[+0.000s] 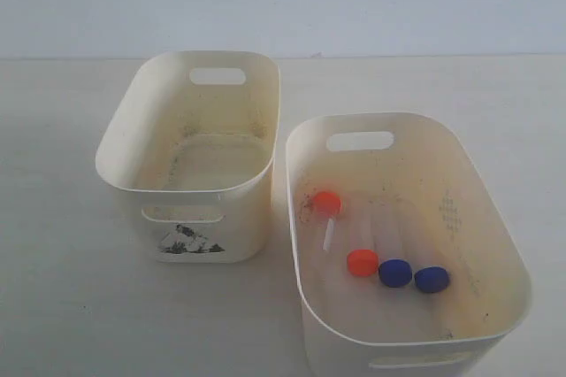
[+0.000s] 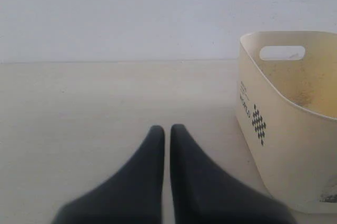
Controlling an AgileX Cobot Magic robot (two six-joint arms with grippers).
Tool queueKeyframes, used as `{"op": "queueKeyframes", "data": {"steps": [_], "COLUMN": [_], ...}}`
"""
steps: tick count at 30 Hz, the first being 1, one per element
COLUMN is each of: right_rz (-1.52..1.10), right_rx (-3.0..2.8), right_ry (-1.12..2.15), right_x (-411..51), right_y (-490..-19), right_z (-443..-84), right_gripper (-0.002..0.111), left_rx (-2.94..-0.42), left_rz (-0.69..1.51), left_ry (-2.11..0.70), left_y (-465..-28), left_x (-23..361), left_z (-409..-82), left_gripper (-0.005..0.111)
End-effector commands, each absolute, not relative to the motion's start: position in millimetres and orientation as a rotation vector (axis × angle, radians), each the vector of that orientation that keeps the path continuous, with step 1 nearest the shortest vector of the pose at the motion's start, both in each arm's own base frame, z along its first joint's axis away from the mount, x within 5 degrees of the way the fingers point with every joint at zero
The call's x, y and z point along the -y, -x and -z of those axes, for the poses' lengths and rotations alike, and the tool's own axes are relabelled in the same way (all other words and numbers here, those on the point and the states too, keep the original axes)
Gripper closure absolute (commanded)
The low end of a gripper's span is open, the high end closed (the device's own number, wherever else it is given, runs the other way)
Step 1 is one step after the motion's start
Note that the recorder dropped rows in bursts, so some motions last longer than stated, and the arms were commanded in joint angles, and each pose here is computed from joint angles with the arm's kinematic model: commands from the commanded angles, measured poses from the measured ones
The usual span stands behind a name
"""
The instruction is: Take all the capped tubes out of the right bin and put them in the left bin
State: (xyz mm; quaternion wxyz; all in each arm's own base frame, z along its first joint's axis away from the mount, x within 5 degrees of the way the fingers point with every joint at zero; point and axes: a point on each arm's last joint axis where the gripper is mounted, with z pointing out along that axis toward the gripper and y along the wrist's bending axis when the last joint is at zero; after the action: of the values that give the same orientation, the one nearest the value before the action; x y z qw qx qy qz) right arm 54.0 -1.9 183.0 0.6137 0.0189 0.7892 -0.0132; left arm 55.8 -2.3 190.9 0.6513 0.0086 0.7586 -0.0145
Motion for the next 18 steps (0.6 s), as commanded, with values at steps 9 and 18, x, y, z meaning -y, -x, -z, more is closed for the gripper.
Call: {"op": "queueKeyframes", "data": {"steps": [9,18], "right_rz": [0.035,0.052], "right_rx": [-1.807,-1.510], "right_ry": [-0.043,-0.047], "right_x": [2.0,3.5], "right_y": [-53.9,-56.2], "right_z": [-183.9,-210.7], "right_gripper": [0.107,0.107], "left_rx": [-1.714,-1.714], "left_rz": [0.038,0.038], "left_ry": [-0.012,-0.012], "left_y": [-55.5,-55.5], "left_x": [2.2,2.2], "left_z": [-192.3,-192.3], "left_gripper": [0.102,0.102]}}
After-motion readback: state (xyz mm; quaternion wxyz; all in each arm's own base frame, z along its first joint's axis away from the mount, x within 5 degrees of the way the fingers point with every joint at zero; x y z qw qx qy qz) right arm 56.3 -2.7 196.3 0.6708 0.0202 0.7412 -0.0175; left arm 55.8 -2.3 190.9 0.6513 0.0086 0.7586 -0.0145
